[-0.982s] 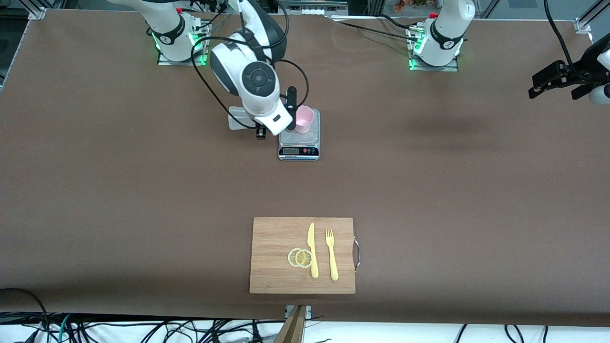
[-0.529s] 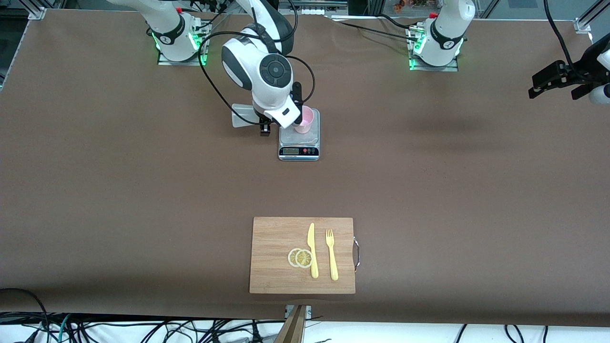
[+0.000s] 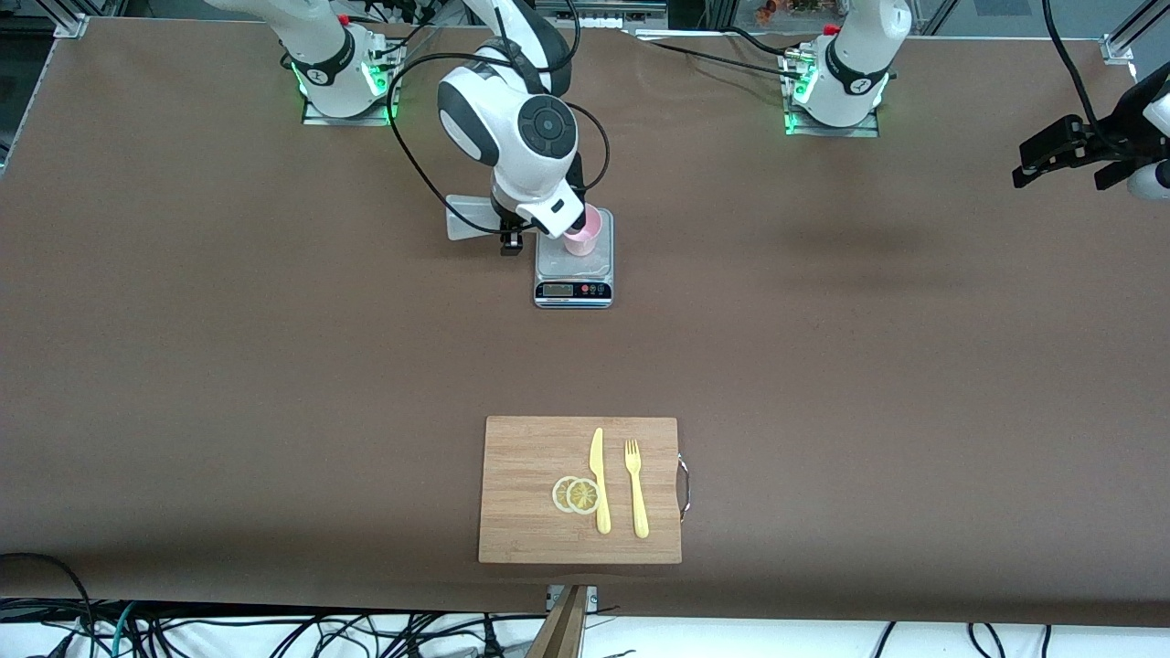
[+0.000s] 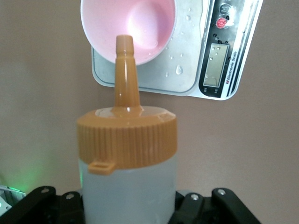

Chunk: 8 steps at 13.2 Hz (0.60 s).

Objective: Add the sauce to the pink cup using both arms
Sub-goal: 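Lift the sauce bottle with the right gripper and tilt it over the cup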

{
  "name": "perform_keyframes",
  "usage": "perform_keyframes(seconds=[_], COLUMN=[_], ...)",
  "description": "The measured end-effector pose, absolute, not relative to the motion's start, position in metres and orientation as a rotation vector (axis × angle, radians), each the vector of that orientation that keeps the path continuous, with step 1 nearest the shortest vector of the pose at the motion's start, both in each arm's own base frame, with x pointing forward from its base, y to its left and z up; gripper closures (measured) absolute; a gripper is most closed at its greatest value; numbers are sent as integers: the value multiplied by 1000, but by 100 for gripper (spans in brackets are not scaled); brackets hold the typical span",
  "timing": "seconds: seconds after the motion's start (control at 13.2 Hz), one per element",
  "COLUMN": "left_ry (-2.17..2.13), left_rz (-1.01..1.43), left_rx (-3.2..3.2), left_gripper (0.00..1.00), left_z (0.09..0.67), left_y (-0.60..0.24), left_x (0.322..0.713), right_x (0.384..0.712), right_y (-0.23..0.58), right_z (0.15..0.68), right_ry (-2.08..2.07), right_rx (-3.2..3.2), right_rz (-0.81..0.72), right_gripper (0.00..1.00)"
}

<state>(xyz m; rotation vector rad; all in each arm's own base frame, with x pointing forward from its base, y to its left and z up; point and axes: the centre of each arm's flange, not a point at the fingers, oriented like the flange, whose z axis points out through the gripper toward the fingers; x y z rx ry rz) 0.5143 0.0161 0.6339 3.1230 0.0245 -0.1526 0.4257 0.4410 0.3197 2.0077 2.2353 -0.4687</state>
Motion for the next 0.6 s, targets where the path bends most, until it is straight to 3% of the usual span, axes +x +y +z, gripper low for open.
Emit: perform_keyframes(seconds=[0.6], left_ry=[19], left_rz=[-156], left_rx=[3123], left_gripper=[0], left_z=[634], left_y=[14], left_x=[514], right_x=[415], right_y=[450], right_z=[320], right_ry=[2220], right_rx=[1944], right_rz=[-466], right_gripper=[78])
